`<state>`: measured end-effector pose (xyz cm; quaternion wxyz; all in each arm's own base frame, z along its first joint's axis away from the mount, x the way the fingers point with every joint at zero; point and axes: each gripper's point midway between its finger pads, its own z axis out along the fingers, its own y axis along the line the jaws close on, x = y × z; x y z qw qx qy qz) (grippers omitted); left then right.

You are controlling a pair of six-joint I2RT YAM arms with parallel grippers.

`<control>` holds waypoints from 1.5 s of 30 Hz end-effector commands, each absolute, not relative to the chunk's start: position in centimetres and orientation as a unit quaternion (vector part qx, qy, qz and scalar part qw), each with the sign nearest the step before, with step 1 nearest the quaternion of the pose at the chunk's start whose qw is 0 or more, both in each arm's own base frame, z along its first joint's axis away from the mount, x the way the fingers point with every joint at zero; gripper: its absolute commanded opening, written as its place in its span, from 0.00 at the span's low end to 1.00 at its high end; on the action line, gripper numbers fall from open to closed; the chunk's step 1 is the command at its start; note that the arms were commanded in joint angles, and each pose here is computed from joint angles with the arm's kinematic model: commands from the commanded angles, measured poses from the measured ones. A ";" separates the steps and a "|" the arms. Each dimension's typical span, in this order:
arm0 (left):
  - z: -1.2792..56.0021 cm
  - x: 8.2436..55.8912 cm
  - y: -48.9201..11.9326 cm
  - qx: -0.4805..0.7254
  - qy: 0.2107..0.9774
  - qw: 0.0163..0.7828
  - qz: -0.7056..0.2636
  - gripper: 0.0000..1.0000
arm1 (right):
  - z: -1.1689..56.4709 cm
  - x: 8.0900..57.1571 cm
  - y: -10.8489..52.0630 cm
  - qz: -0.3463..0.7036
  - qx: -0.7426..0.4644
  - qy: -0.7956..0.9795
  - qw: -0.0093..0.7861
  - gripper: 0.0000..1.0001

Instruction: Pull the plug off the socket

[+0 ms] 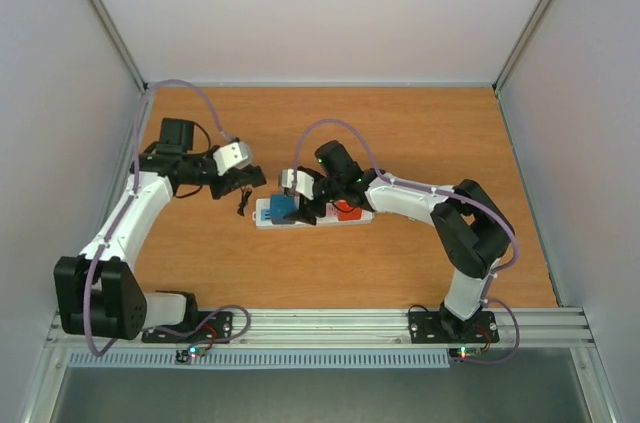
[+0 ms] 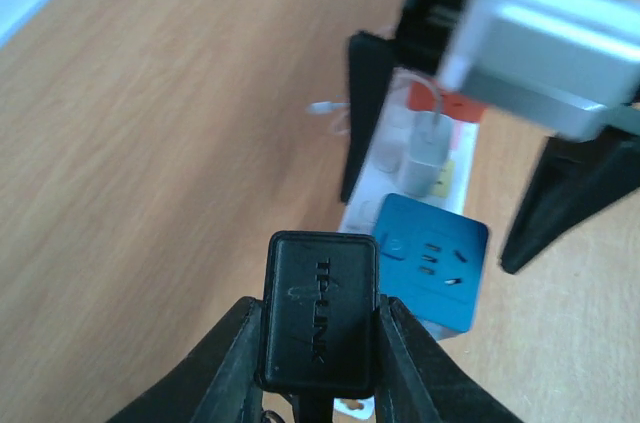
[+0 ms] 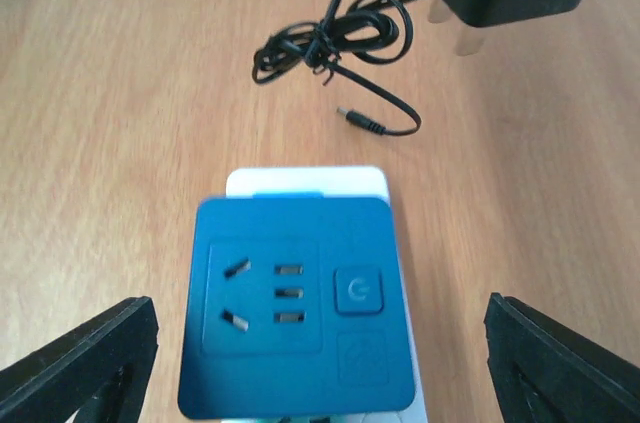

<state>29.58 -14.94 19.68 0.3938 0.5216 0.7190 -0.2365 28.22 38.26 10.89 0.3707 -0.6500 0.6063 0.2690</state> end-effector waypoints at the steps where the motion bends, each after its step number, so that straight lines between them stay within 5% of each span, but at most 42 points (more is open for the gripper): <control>1: 21.8 32.0 -12.9 0.459 0.744 0.417 -0.248 0.12 | 16.0 28.2 39.7 0.286 -0.641 0.579 0.416 0.92; 12: 22.8 43.5 -2.6 0.233 0.849 0.422 -0.217 0.11 | 20.9 28.8 40.6 0.300 -0.624 0.570 0.443 0.95; 22: 19.9 52.4 8.8 0.068 0.900 0.427 -0.064 0.08 | 23.2 29.0 39.1 0.276 -0.615 0.579 0.458 0.96; 45: 11.4 60.8 4.5 0.025 0.878 0.397 -0.267 0.11 | 23.3 32.4 32.7 0.236 -0.559 0.660 0.443 0.95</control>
